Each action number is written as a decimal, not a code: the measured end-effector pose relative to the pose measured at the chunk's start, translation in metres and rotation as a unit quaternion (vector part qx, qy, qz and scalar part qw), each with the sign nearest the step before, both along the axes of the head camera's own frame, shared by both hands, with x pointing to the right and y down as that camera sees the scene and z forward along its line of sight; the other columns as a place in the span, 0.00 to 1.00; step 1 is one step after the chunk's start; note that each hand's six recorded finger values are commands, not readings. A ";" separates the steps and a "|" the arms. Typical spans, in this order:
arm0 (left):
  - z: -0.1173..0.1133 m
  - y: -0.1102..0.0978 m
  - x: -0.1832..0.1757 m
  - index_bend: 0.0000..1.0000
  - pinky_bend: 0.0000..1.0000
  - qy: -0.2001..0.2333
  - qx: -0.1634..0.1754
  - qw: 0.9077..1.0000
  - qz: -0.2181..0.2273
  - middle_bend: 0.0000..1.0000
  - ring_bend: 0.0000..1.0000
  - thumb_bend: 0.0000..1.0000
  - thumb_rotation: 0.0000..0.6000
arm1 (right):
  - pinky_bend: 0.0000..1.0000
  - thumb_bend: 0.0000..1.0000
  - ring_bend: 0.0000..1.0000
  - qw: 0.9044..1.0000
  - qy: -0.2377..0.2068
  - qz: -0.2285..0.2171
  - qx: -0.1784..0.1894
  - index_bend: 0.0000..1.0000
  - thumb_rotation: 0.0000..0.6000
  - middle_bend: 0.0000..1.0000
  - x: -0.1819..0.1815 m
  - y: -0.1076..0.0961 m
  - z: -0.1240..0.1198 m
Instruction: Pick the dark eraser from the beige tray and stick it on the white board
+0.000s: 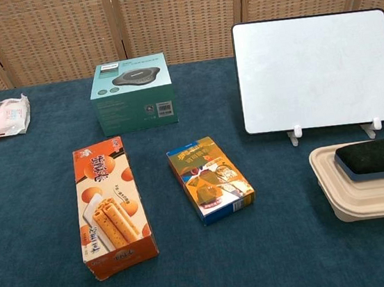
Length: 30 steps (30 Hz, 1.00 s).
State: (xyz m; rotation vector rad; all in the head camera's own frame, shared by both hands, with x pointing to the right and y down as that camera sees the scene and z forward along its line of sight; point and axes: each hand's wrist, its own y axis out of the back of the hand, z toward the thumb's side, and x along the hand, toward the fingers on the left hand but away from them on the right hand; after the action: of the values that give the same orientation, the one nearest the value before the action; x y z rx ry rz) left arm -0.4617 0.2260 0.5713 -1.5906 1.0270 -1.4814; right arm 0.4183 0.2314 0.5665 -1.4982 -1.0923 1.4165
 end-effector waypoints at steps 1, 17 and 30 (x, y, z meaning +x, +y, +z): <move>0.000 0.000 0.000 0.00 0.00 0.000 0.000 1.000 0.000 0.00 0.00 0.13 1.00 | 0.00 0.00 0.00 1.000 0.000 0.000 0.000 0.05 1.00 0.00 0.000 0.000 0.000; 0.001 0.000 0.000 0.00 0.00 0.000 -0.003 1.000 -0.001 0.00 0.00 0.14 1.00 | 0.00 0.00 0.00 1.000 -0.001 0.005 0.003 0.08 1.00 0.00 0.000 0.000 -0.002; -0.003 -0.003 -0.004 0.00 0.00 0.010 0.003 1.000 -0.008 0.00 0.00 0.14 1.00 | 0.00 0.00 0.00 1.000 0.006 0.001 -0.002 0.11 1.00 0.00 -0.004 0.002 0.003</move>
State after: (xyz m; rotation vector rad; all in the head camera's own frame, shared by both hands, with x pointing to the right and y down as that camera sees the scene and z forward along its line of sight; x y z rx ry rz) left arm -0.4660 0.2226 0.5680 -1.5997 1.0578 -1.4741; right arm 0.4139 0.2338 0.5694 -1.4892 -1.0840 1.4287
